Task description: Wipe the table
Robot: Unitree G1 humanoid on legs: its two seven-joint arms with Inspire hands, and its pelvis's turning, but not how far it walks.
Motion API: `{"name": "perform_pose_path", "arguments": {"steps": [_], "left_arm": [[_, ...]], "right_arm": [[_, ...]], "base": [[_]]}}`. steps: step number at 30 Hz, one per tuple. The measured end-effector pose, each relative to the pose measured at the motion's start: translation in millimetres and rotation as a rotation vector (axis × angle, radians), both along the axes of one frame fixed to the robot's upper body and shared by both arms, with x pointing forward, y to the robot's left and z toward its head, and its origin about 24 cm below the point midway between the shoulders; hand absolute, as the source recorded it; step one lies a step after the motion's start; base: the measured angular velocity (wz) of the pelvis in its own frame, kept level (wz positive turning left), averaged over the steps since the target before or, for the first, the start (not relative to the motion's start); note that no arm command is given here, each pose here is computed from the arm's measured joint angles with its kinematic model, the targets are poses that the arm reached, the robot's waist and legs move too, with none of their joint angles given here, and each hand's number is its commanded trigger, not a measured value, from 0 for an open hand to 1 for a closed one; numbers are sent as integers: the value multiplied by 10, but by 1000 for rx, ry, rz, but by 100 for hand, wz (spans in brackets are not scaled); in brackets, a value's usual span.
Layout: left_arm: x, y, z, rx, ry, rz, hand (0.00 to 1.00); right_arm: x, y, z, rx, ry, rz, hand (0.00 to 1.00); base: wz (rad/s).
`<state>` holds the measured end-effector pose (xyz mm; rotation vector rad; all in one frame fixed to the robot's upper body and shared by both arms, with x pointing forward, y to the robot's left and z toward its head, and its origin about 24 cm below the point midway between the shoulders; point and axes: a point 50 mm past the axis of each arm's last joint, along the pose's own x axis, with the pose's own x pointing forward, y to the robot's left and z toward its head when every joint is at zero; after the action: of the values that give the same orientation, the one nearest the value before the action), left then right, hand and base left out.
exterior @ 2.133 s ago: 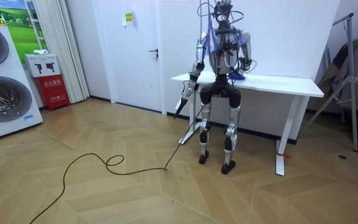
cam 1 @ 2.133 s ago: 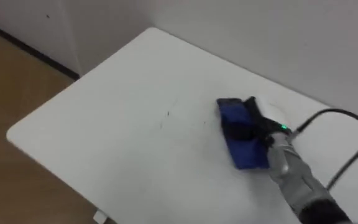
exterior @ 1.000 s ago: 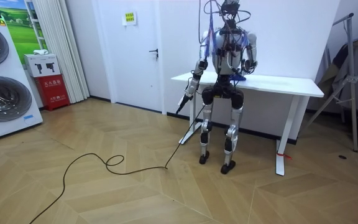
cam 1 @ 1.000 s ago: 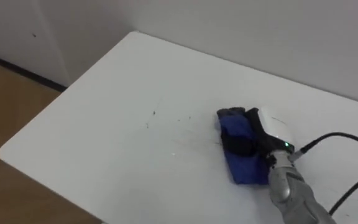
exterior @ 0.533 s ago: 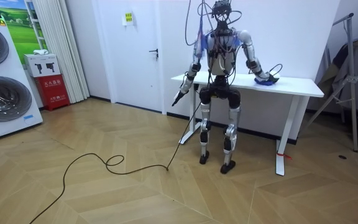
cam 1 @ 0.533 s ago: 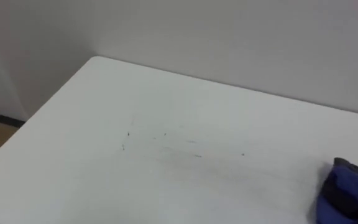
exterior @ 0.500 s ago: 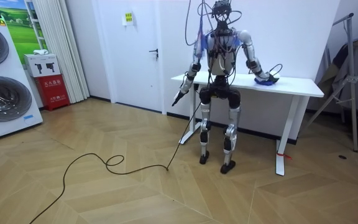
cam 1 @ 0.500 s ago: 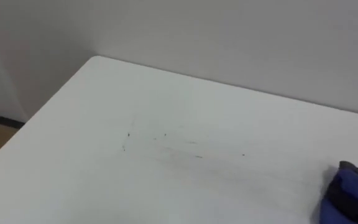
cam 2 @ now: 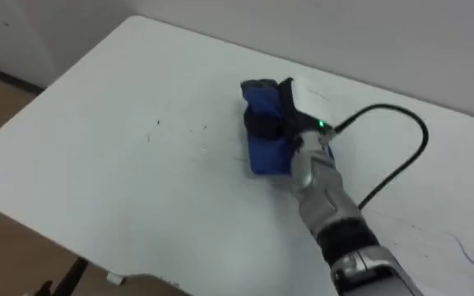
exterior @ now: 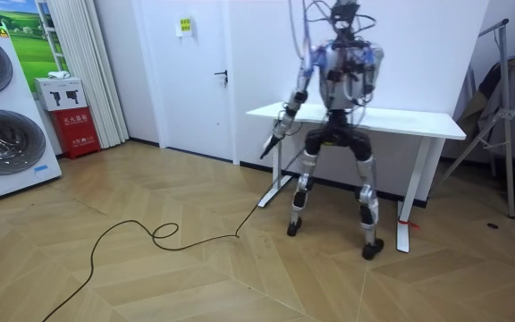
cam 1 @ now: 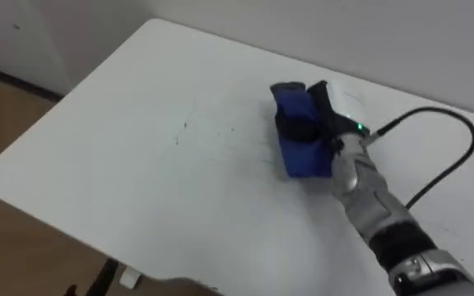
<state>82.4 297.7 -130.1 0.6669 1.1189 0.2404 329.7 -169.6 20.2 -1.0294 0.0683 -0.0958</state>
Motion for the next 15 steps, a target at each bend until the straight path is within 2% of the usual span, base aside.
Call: {"name": "perform_pose_path", "arguments": {"steps": [2,3,5,6,8,11,15], "left_arm": [[-215,69,8,5,20,62,0],[-287,73,6,4,29,72,0],[-616,51,-26,-9,79,142,0],[-677,42,-32,-12,89,157,0],[-819,-55,-61,-47,114,160,0],[-775,-45,-42,-47,99,121,0],[-766,-77,-50,-52,108,100,0]], "right_arm": [[-375,-482,-358,-78,127,-89,100],[-519,-639,-446,-55,150,-133,100],[-1015,-1201,-547,-43,152,-321,100],[-1133,-1342,-562,-48,161,-374,100],[-1527,-1817,-571,-35,191,-581,100],[-1951,-2098,-607,-3,221,-753,100],[-1867,-1961,-679,74,221,-780,100]], "base": [[50],[34],[10],[0],[7],[-4],[-73]]}}
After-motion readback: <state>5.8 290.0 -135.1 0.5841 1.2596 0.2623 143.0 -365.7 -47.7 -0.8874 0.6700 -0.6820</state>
